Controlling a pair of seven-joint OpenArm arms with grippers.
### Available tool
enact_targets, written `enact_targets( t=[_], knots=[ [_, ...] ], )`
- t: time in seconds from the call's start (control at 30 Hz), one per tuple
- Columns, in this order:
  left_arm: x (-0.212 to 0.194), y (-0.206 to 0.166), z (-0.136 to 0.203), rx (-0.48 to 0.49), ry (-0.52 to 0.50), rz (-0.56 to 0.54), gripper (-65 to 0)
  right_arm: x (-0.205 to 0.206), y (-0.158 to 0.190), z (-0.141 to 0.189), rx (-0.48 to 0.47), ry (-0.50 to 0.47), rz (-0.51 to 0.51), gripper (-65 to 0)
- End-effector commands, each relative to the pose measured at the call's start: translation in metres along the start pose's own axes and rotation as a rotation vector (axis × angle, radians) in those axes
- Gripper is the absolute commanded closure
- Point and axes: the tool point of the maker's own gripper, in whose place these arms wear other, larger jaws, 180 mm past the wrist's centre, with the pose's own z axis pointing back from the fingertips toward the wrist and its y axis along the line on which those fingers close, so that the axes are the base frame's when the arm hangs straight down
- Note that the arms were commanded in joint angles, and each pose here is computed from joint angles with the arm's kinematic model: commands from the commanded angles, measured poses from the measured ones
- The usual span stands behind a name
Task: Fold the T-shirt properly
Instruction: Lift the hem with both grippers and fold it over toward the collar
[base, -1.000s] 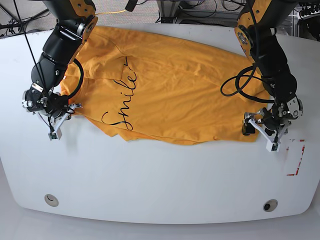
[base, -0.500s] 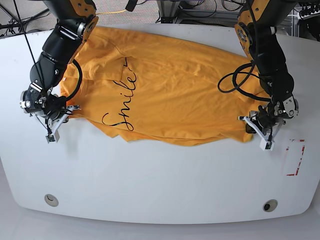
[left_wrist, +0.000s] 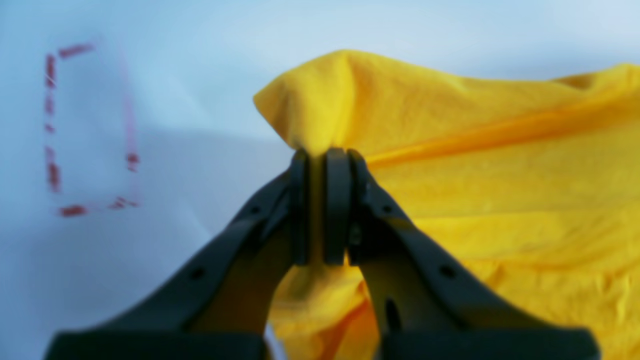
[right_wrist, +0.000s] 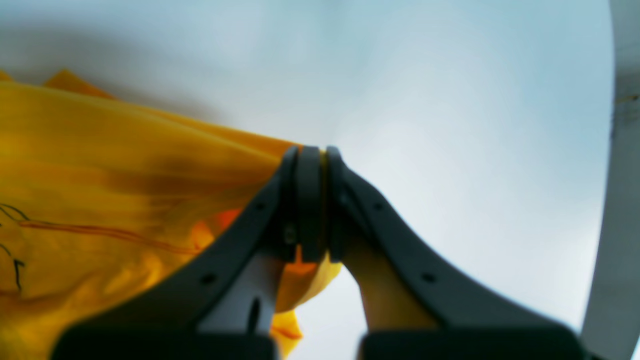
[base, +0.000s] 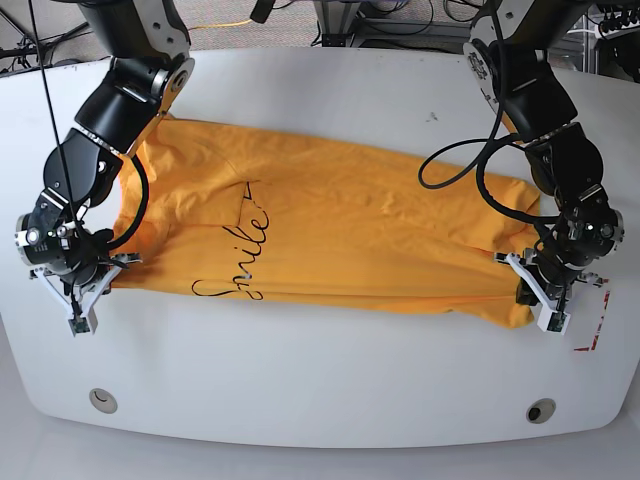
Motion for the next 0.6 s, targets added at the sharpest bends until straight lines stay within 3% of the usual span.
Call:
enact_targets(
  t=[0.0,0.27,0.57],
  knots=[
    [0.047,0.017,0.019,0.066,-0.108,-0.044,0.0,0.048,-0.013,0.015,-0.05,-0.093,0.074,0.0],
    [0.13,0.023,0.063,0.159,-0.287,-0.158,0.0,0.146,-0.025,0.054,-0.124,-0.245,0.205,0.0],
    [0.234,0.035,0.124,0.267,-0.537,-0.237,0.0,0.246,-0.065,0.143,-0.302,-0.381,0.291,0.0]
  ],
)
